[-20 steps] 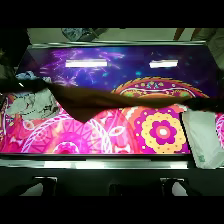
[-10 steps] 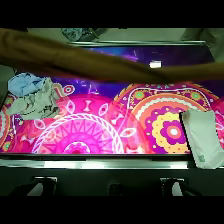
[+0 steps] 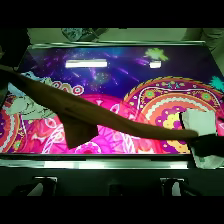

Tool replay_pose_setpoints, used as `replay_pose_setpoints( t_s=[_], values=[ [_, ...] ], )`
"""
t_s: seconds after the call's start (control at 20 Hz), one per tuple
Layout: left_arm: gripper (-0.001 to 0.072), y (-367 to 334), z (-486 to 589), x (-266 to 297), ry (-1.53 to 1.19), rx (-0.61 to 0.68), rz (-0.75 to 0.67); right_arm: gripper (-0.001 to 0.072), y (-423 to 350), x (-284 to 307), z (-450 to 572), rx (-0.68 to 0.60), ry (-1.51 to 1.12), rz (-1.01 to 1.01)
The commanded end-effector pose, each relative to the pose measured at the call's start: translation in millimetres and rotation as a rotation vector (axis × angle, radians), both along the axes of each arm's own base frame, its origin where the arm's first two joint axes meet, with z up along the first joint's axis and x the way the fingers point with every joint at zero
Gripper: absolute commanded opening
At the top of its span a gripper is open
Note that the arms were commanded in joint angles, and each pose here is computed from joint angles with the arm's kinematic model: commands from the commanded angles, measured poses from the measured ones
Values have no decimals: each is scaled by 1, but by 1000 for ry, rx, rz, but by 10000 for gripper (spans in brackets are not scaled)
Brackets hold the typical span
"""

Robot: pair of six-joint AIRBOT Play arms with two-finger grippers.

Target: Fold the shirts.

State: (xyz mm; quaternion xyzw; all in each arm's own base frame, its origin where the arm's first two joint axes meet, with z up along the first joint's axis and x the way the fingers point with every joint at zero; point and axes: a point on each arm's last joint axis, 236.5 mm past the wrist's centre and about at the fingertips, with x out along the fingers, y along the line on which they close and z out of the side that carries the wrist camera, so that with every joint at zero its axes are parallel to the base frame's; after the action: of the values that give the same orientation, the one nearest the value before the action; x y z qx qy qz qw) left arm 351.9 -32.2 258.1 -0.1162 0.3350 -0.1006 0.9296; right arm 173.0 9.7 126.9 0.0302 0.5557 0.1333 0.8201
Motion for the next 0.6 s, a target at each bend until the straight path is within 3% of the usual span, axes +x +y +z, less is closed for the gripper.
replay_pose_setpoints(
  t_s=[0.0, 0.2, 0.4, 0.45, 0.5, 0.55],
  values=[
    [30, 5, -85, 19, 125, -22, 21, 44, 0, -23, -72, 41, 173, -45],
    [30, -1, -159, 75, 211, -61, 42, 44, -26, 41, -118, 98, 172, -144],
    [31, -35, -246, 142, 337, -198, 40, 47, -33, 140, -180, 345, 140, -329],
    [38, -41, -258, 155, 365, -230, 35, 141, -31, 170, -184, 426, 90, -354],
    [173, -45, -264, 168, 381, -257, 28, 420, -27, 195, -178, 491, 17, -322],
    [363, -45, -263, 175, 392, -270, 19, 610, -23, 217, -162, 537, -68, -261]
  ],
)
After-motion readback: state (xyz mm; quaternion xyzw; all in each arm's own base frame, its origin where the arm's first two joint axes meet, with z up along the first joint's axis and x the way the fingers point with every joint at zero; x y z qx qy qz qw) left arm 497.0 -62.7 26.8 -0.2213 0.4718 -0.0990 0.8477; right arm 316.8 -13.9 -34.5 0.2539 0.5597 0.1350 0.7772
